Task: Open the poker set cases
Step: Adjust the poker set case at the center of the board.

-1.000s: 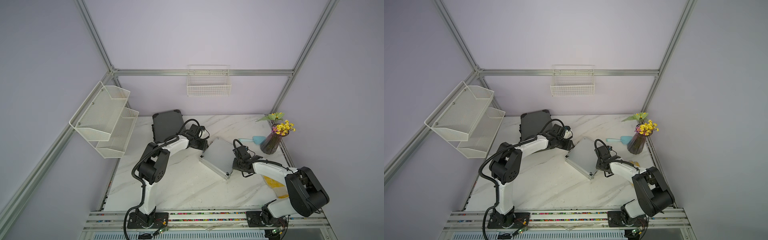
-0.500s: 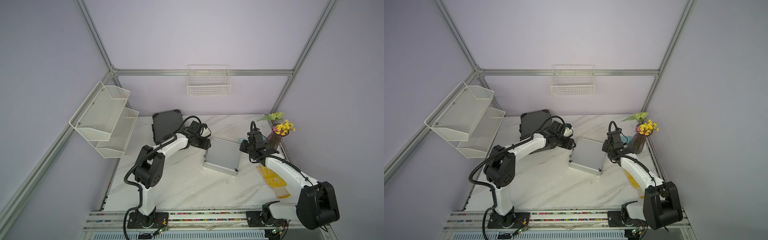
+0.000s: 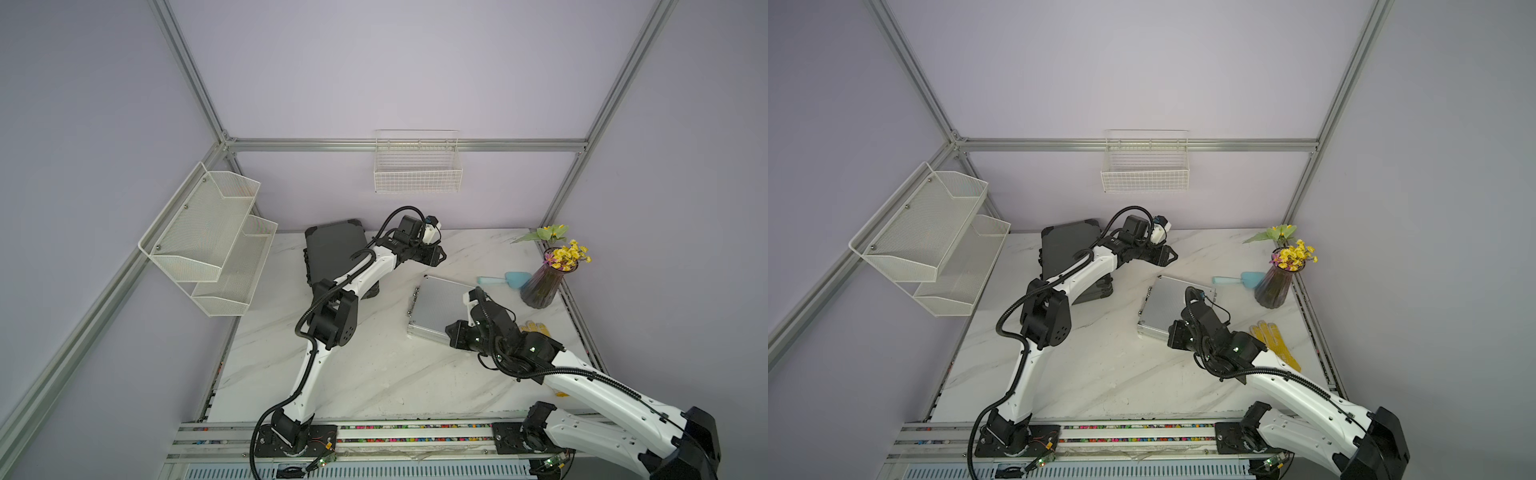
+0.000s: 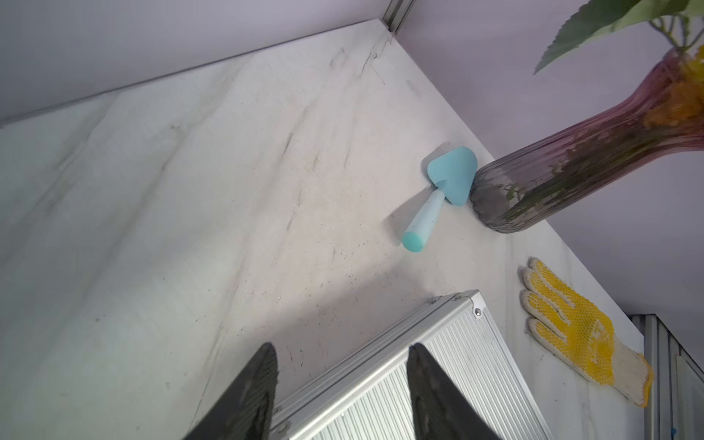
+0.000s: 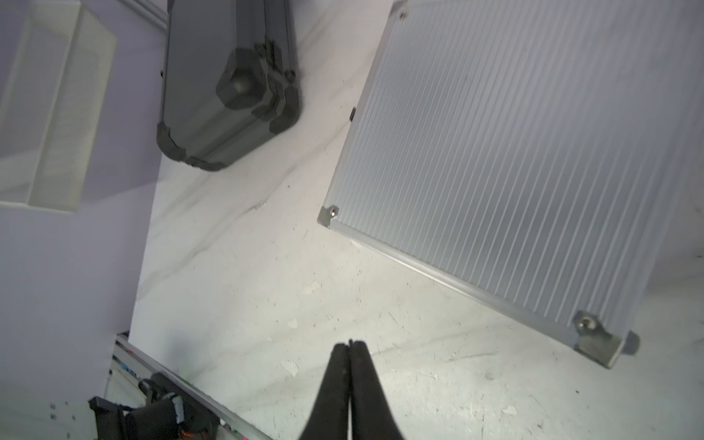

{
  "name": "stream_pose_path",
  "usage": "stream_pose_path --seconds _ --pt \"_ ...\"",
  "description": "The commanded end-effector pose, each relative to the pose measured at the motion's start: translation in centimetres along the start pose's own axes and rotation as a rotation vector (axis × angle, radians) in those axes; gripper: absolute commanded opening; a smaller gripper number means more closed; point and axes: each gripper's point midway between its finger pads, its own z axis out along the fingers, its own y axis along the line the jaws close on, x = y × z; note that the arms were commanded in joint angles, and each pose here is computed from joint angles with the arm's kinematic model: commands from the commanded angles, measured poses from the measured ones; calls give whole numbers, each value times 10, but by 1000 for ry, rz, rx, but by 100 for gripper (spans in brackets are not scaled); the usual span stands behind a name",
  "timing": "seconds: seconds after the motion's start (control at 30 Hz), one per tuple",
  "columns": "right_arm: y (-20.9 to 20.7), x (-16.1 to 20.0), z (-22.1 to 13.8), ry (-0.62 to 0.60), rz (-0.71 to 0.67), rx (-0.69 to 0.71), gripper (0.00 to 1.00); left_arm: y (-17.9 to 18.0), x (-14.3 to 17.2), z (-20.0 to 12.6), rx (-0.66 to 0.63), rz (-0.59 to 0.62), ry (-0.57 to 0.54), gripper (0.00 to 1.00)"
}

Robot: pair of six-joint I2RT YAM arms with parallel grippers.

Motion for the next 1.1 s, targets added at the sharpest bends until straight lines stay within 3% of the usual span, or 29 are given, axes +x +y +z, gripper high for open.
stream_pose_path --seconds 0.0,0.17,0.4,1.07 --pt "-8 28 19 85 22 82 0 -2 -4 14 33 -42 -8 53" --pt "-1 44 33 109 27 52 0 -1 14 34 55 -50 30 51" --pt "-19 67 55 189 36 116 0 5 34 45 59 -65 74 51" --pt "-111 26 71 133 168 286 0 1 85 45 130 -87 199 53"
